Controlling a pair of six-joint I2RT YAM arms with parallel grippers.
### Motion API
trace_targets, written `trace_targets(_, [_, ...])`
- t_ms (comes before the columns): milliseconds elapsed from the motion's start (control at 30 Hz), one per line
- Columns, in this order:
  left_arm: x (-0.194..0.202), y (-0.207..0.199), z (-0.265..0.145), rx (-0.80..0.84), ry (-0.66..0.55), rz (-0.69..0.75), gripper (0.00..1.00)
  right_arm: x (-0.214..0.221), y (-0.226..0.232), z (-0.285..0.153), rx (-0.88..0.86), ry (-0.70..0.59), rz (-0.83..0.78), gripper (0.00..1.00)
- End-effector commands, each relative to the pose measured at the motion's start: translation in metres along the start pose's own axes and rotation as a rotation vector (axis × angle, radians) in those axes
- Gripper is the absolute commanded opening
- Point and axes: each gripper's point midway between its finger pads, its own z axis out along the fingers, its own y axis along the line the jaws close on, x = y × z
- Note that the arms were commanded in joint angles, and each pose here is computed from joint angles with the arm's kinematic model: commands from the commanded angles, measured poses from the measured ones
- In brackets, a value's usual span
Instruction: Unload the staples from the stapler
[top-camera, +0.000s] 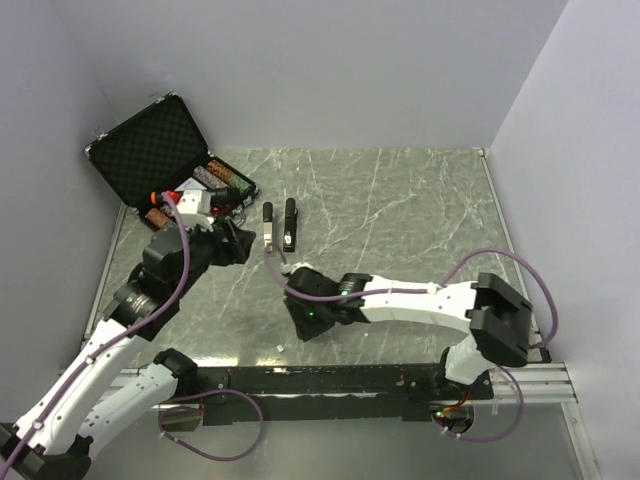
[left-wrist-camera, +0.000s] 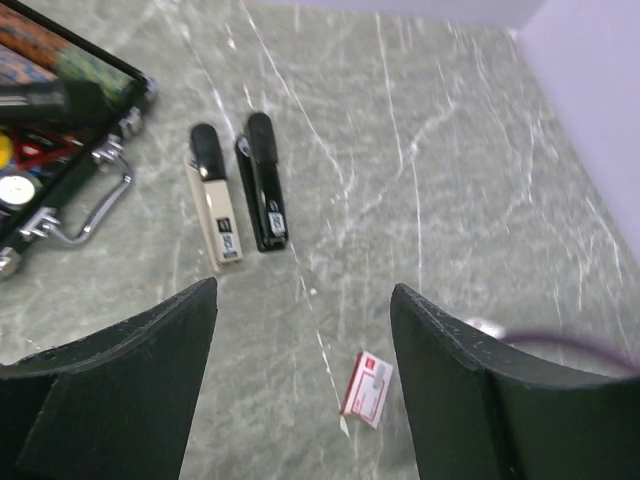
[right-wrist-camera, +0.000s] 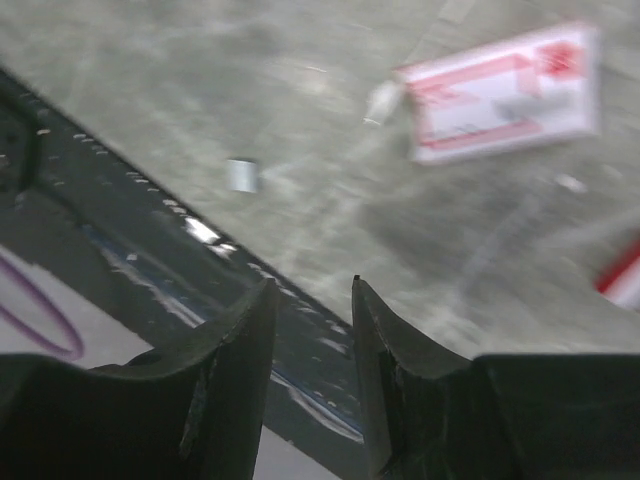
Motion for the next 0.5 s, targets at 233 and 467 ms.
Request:
trace_targets(233, [-0.041,0.023,-0.029,-0.117,-0.219,-0.07,0.76,-0.007,0.053,0.022,0.015,0.038,-0.138,0.46])
trace_targets(467, [-0.06,0.04,-0.056,-0.185,-0.355,-0.132,0.77,0.0,0.057,0.037,0.063,0.092,-0.158,0.46])
